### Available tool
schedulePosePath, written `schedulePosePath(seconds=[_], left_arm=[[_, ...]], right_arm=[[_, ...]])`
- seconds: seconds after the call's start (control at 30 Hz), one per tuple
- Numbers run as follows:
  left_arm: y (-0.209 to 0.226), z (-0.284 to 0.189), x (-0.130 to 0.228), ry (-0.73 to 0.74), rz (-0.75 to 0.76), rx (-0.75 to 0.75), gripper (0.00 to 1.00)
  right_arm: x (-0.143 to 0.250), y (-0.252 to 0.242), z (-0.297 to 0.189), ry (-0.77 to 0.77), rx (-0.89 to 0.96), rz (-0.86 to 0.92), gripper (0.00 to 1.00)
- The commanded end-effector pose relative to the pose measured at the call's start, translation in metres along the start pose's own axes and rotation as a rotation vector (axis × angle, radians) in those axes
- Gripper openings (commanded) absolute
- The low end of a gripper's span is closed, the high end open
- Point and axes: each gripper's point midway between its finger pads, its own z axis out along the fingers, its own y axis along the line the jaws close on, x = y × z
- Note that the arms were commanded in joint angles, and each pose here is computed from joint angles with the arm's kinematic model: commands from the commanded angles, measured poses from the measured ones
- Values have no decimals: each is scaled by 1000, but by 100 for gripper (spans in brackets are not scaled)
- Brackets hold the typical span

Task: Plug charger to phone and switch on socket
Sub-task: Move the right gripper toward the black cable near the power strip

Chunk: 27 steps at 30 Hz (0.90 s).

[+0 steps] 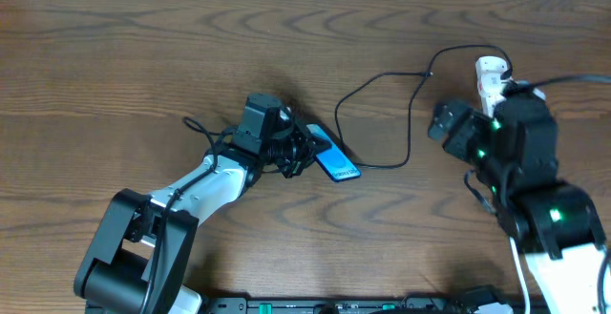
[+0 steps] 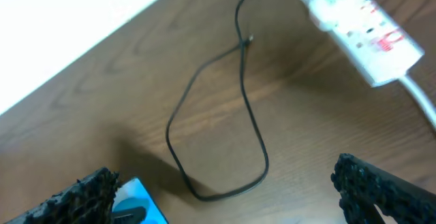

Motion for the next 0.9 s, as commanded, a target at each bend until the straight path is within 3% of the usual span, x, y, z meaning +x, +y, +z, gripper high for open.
schedulePosePath(seconds=[0.0, 0.27, 0.47, 0.7, 0.87], left_arm=[[-18, -6, 23, 150, 83, 65, 8], [-38, -36, 36, 348, 106, 198, 7], [-39, -43, 30, 344, 98, 213, 7], [-39, -43, 30, 343, 98, 213, 7], [-39, -43, 30, 343, 98, 213, 7]], right_arm=[[16, 21, 18, 136, -77, 10, 99], [30, 16, 54, 215, -15, 6, 99], [16, 30, 70, 189, -36, 71, 83], [-20, 39, 73, 186, 79, 64, 81], [-29, 44, 102, 247, 177, 61, 83]])
